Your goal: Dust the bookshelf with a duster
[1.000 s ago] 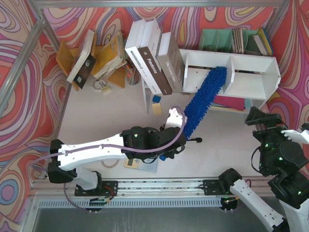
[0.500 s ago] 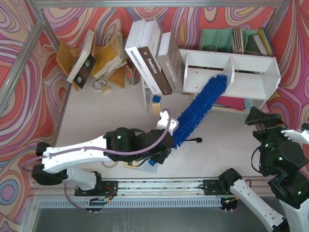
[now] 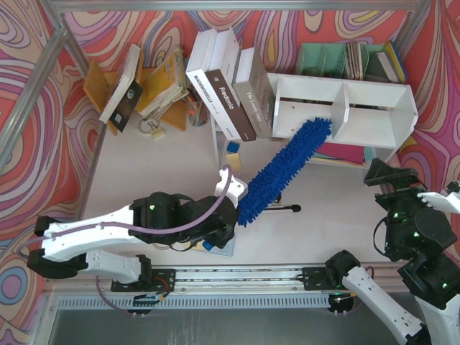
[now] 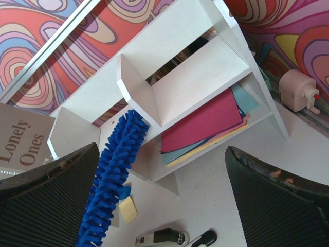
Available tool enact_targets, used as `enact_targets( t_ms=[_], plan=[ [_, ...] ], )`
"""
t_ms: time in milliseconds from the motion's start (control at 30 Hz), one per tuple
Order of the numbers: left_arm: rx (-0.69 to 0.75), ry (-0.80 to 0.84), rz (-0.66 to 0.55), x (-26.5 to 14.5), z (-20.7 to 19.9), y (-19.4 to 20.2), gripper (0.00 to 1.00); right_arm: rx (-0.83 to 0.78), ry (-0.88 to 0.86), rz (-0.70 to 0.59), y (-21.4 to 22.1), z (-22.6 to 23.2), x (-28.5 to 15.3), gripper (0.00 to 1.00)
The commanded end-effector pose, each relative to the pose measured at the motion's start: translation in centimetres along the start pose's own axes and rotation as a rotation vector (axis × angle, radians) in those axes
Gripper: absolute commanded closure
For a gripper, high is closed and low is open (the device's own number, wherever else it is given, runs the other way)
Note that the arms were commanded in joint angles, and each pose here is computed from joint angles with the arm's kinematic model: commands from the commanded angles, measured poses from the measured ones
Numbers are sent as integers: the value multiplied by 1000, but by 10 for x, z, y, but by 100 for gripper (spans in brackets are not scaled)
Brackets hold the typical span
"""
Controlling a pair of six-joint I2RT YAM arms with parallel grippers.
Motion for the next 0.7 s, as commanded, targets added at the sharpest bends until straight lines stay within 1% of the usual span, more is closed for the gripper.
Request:
enact_targets(
  t_ms=[0, 233, 333, 533, 667],
  plan=[
    [8, -67, -38, 13, -1, -11, 100, 4, 12, 5, 4, 0, 2, 3],
    [44, -64, -58, 32, -16, -37, 100, 4, 20, 1, 3, -4, 0, 3],
    [32, -70, -57, 43, -16, -47, 100, 6, 21, 1, 3, -5, -1, 3],
    [-25, -121, -52, 61, -2, -63, 100, 7, 28, 0, 5, -9, -2, 2],
    [-36, -165, -50, 72, 9, -72, 100, 3, 33, 0, 6, -10, -1, 3]
  ],
)
Point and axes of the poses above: each gripper's point midway between its finger pads, its own x axis out along the fingers, its own z axis along the line the jaws close on, y = z × x, the point moved 5 cm from there along -x, back along the fingers, and after that the axes turned 2 degrees about x, right-handed, at the moved point
